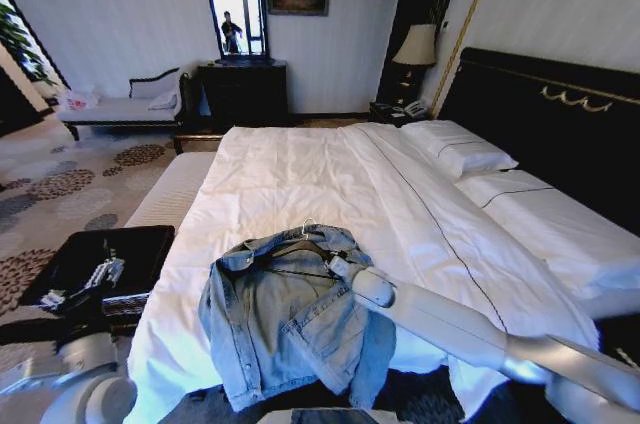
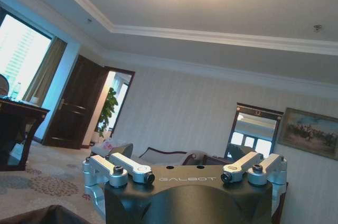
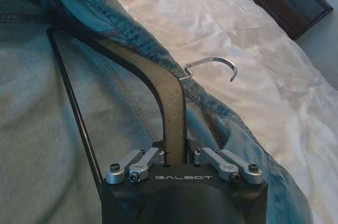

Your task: Pick up the clothes from the bed and hang them on the clothes hanger.

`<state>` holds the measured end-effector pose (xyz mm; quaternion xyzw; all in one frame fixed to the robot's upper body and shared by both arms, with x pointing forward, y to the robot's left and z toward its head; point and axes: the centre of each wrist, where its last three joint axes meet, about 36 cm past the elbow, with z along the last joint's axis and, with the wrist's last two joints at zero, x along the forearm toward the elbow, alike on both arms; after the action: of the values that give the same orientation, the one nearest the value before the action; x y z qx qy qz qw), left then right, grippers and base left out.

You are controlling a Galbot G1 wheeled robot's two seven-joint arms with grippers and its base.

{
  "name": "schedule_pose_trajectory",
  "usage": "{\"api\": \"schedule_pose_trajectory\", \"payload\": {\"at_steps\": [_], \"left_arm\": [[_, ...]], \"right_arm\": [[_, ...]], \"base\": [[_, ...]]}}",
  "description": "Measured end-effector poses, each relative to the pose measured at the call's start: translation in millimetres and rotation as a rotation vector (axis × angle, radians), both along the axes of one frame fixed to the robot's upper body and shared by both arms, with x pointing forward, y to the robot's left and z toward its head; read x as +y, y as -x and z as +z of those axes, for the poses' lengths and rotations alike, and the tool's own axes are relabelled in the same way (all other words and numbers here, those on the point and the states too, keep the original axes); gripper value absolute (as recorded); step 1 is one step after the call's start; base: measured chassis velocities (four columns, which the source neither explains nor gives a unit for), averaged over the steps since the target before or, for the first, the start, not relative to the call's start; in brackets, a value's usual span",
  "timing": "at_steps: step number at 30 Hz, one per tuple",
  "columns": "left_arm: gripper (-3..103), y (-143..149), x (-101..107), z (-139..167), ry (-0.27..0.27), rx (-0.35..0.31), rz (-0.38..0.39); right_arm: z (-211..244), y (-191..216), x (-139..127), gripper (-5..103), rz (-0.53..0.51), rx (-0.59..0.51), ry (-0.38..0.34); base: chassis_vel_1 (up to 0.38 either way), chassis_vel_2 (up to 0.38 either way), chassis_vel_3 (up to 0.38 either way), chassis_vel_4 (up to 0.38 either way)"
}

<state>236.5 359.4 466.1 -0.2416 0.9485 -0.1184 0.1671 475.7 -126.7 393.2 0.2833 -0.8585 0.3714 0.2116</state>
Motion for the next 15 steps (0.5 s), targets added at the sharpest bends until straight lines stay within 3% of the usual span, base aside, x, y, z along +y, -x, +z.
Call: {"api": "schedule_pose_trajectory", "payload": {"at_steps": [8,15], "left_arm": [[100,1.0,6.1,0.9,-0.002,-0.003,0.011],[100,2.1,10.9,-1.0,0.0,0.001,0.023]], "right_arm": [[-9.6,-34.9,20.1,19,0.027,-0.04,-0.022],[-14.8,-67.9,53.5,19,0.106,-0.072,-0.033]], "base": [[0.0,0.0,0.0,0.0],[0.0,0.0,0.0,0.0]]}}
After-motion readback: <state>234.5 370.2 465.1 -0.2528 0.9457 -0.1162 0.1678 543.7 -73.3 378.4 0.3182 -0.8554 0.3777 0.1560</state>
